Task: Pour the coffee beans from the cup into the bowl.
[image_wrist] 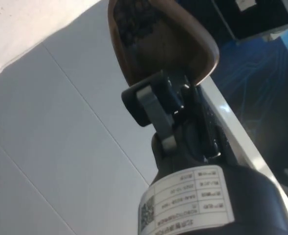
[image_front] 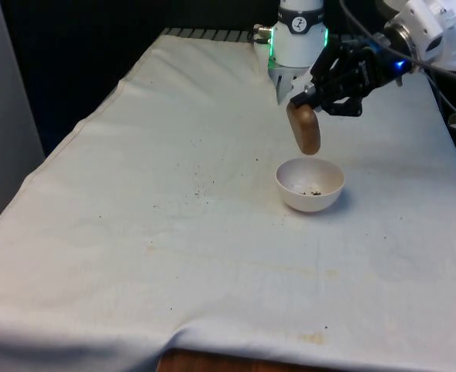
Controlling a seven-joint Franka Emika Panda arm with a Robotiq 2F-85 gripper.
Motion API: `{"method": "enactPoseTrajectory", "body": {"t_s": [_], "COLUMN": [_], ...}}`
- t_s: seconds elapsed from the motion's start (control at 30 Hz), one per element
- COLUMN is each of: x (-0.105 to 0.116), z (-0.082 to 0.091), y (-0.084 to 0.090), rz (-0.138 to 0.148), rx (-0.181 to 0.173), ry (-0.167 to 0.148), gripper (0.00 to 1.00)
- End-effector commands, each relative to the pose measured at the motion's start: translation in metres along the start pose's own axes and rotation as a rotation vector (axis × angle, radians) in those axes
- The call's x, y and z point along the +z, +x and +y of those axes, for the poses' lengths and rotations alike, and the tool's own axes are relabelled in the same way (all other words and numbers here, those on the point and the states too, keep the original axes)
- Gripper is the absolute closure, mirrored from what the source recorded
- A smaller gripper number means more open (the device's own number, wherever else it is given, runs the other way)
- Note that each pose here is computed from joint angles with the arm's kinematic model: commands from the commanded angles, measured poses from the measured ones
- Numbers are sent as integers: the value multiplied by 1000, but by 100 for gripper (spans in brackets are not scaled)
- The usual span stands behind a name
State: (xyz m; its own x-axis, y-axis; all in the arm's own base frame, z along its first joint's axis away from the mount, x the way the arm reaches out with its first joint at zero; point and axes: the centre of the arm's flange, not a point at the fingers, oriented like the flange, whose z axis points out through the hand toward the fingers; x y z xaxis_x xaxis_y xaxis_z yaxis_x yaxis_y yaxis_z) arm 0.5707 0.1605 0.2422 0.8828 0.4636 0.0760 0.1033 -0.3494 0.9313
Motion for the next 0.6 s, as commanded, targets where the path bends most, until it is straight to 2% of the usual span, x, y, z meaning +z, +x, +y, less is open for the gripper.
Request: {"method": "enactPoseTrajectory", "body": {"t_s": [0.0,0.23,0.27,0.3,0.5,0.53,0.57], "x": [-2,-7,-6,-7,-7,-7,-7], "z": [1,-3,-3,-3,-6,-5,-6], "y": [-2,-5,-4,-6,-7,-7,-7], "rz": [11,29,19,32,48,41,50], "rx": [-4,-26,-23,-29,-50,-45,-52], "ry": [-8,-51,-46,-56,-92,-86,-97], "gripper": [99,99,99,99,99,99,99]}}
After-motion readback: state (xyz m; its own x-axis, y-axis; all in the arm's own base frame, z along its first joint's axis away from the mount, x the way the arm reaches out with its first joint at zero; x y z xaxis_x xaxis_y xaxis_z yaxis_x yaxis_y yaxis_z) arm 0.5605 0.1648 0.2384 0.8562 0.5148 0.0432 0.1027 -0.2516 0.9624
